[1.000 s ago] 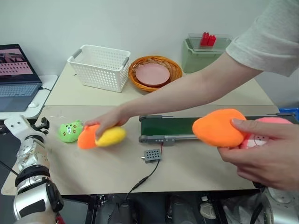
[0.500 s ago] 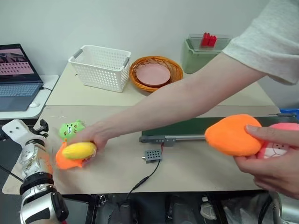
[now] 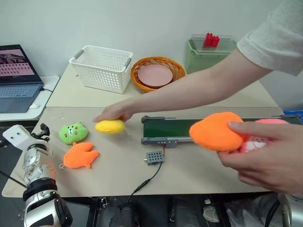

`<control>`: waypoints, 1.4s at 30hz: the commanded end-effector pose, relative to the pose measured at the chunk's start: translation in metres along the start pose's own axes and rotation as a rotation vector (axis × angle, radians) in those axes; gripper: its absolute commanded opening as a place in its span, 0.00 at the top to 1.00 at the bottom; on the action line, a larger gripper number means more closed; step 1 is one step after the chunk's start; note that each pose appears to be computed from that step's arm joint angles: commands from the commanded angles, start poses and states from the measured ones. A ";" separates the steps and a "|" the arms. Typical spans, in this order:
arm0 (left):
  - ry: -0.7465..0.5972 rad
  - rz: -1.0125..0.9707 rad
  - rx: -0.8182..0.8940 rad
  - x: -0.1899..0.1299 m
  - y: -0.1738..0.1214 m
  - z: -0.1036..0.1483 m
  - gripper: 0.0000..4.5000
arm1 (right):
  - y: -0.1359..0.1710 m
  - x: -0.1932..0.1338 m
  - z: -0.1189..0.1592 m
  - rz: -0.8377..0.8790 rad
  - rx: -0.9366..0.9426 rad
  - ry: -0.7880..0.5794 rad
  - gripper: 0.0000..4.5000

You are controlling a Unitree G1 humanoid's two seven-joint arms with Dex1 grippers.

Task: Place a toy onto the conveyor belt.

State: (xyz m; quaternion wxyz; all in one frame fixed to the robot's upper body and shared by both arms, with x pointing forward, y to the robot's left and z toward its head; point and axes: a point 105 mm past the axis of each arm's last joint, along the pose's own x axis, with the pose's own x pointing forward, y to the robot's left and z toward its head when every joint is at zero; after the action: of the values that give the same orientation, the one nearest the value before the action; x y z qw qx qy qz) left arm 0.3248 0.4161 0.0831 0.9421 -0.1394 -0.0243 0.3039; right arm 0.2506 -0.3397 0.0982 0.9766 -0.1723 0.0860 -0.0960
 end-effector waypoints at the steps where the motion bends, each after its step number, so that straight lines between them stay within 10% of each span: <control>1: -0.062 -0.020 0.017 0.004 -0.002 0.023 0.17 | -0.013 -0.005 0.016 -0.043 -0.017 -0.050 0.00; 42: -0.075 -0.018 0.036 -0.001 0.004 0.035 0.17 | 0.008 0.011 0.017 0.035 0.002 -0.064 0.00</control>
State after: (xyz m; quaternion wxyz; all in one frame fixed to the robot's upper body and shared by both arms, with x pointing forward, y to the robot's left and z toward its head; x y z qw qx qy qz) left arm 0.3198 0.4237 0.1035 0.9479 -0.1144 -0.0338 0.2954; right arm 0.2665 -0.3240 0.0943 0.9821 -0.1565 0.0835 -0.0641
